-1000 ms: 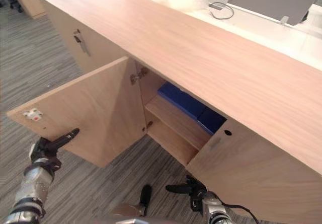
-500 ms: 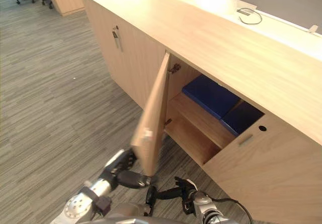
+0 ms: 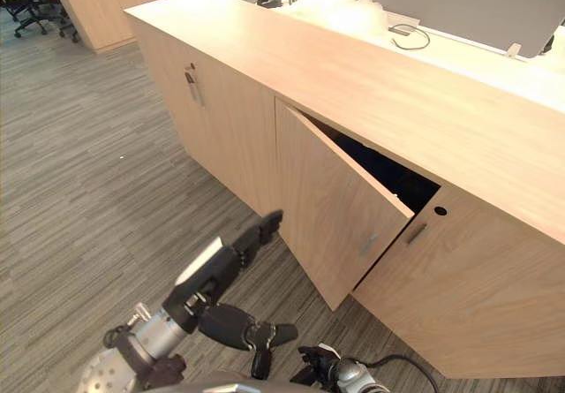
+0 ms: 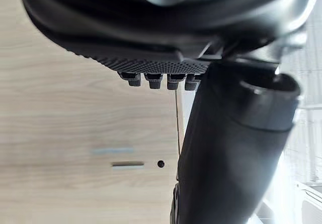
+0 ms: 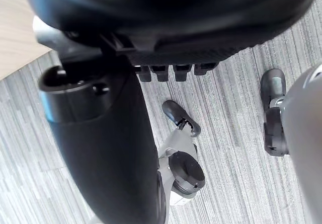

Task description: Walk over to the cabinet, pick up the folder, carry it to the office cabinet, place the folder inside the office cabinet, then close the office cabinet door

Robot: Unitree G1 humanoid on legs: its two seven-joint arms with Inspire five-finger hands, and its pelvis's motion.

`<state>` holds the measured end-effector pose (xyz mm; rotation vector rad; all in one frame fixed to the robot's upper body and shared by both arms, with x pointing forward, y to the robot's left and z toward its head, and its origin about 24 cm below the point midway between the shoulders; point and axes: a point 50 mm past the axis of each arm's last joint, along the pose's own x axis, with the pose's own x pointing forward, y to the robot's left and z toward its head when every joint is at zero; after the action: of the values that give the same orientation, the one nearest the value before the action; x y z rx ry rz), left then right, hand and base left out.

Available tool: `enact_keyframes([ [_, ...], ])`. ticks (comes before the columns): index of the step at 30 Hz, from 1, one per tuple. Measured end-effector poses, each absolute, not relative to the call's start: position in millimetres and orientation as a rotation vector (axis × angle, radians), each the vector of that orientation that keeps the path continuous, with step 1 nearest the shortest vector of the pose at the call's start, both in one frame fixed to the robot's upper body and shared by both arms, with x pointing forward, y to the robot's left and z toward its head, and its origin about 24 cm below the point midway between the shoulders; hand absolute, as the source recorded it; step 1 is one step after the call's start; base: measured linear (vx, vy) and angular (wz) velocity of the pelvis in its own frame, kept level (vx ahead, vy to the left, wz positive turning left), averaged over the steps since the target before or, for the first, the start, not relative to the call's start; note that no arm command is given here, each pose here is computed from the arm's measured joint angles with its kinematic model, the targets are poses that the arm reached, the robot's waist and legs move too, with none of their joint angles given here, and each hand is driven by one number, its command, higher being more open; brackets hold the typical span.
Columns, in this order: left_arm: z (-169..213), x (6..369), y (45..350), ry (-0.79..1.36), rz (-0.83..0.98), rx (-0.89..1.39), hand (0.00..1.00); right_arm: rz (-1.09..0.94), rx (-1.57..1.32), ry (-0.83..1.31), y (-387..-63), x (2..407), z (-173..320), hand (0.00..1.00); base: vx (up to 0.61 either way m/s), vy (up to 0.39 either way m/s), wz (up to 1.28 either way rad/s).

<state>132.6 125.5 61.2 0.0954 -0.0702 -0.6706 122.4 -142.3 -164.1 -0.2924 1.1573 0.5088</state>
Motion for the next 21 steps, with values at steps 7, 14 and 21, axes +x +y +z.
enact_keyframes([
  [7,45.1,146.2,116.1,-0.043,-0.56,-0.003,1.0,0.319,-0.207,1.242,-167.9,101.3,-169.8,1.0,0.01,-0.082,-0.12],
  [14,-63.1,162.3,137.9,0.375,-0.133,-0.315,1.0,0.038,-0.011,1.247,-175.6,98.9,-170.6,1.0,0.0,-0.052,-0.15],
  [21,-130.3,96.0,218.5,0.692,0.482,-0.511,1.0,-0.123,0.101,1.182,-175.6,104.1,-168.4,1.0,-0.02,-0.007,-0.84],
])
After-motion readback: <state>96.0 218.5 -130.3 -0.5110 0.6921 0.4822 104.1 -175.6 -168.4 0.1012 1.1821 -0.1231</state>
